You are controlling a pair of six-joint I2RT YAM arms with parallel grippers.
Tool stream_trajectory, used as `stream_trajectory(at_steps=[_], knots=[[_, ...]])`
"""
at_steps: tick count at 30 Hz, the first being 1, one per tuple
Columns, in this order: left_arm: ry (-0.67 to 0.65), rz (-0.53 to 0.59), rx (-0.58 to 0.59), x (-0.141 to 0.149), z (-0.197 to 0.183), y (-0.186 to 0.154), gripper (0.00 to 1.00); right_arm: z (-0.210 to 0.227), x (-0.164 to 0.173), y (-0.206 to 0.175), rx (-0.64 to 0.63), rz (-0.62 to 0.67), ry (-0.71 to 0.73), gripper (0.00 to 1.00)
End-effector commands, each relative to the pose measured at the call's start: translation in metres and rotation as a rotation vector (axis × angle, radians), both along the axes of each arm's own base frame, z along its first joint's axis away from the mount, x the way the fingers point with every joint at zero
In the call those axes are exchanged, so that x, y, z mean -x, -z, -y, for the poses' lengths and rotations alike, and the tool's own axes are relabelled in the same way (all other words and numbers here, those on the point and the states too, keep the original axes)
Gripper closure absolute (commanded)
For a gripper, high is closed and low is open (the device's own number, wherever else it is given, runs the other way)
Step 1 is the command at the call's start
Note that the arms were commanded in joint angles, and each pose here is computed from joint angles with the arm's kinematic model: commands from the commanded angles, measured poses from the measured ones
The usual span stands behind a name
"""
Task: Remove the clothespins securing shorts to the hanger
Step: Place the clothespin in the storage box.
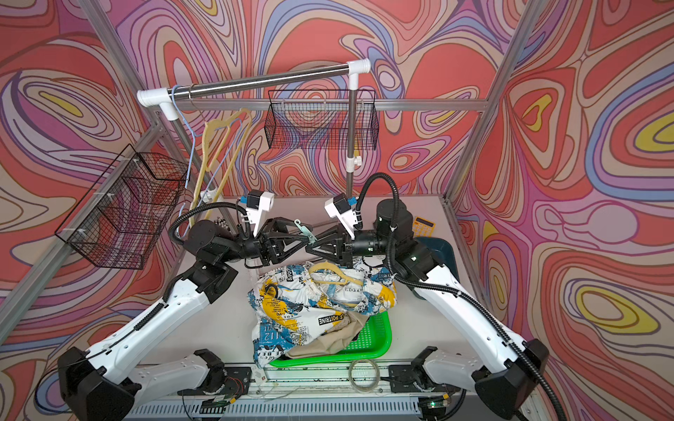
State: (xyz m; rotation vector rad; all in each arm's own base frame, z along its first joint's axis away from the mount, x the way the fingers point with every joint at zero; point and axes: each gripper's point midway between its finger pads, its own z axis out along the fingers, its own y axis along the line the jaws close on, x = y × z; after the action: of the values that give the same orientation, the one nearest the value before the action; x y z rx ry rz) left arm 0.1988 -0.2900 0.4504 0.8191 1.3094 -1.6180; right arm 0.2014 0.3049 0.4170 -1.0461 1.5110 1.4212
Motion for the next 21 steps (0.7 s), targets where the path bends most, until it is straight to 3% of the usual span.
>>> stream_trajectory(at_steps=[1, 13, 21], knots=[[0.034, 0.116, 0.037, 0.028, -0.009, -0.028, 0.47, 0.004, -0.010, 0.001, -0.003, 0.023, 0.073, 1.00], [-0.060, 0.141, 0.046, 0.024, -0.017, -0.036, 0.47, 0.010, -0.001, 0.001, -0.019, 0.048, 0.074, 1.00], [-0.139, 0.168, 0.040, 0.026, -0.029, -0.040, 0.47, 0.023, -0.006, 0.003, 0.034, 0.079, 0.189, 1.00]])
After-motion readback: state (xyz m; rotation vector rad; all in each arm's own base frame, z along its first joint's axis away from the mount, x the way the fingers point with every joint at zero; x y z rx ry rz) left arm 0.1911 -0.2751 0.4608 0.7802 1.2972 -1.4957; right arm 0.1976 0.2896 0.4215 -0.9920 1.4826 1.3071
